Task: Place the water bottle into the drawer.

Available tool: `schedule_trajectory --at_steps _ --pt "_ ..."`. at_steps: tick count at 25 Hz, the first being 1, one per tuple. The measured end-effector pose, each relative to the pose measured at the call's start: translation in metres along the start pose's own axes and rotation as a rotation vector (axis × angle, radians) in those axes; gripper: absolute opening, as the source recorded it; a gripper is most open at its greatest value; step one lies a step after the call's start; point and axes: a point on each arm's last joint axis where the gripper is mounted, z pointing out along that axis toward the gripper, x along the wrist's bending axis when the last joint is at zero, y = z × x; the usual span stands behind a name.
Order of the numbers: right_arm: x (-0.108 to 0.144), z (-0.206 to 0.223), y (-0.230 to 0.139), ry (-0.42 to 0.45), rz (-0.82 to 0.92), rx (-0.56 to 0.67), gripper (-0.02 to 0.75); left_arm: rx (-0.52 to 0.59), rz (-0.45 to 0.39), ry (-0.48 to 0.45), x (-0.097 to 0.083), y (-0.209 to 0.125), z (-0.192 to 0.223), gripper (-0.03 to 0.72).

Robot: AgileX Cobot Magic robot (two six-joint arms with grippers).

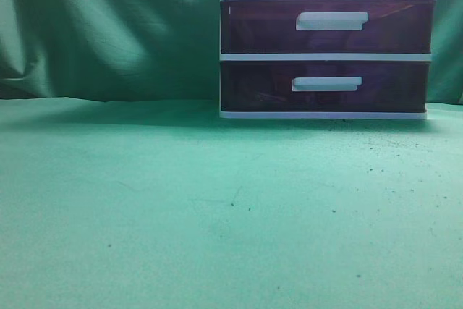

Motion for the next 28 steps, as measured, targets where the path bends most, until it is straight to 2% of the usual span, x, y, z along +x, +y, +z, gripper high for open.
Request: schedule_trajectory --at_steps 2,5,7,9,14,17,20,25,28 --pt "0.002 -0.011 0.003 0.071 0.031 -0.025 0.171 0.0 0.0 0.0 0.0 0.0 0.0 0.0" --pt "0.009 -0.03 -0.009 0.262 0.036 -0.032 0.171 0.0 0.0 0.0 0.0 0.0 0.0 0.0" --pt "0.007 -0.044 -0.023 0.327 0.037 -0.02 0.171 0.0 0.0 0.0 0.0 0.0 0.0 0.0" --pt "-0.003 -0.055 -0.035 0.328 0.045 -0.012 0.171 0.0 0.0 0.0 0.0 0.0 0.0 0.0" --pt "-0.054 -0.078 -0.068 0.164 0.231 -0.011 0.171 0.0 0.0 0.0 0.0 0.0 0.0 0.0" --pt "-0.076 -0.097 -0.086 0.084 0.264 -0.058 0.171 0.0 0.0 0.0 0.0 0.0 0.0 0.0" --pt "-0.098 -0.122 -0.099 -0.06 0.276 -0.15 0.171 0.0 0.0 0.0 0.0 0.0 0.0 0.0" --pt "-0.115 -0.161 -0.118 -0.31 0.224 -0.319 0.171 0.0 0.0 0.0 0.0 0.0 0.0 0.0" --pt "-0.116 -0.176 -0.121 -0.416 0.144 -0.387 0.171 0.0 0.0 0.0 0.0 0.0 0.0 0.0"
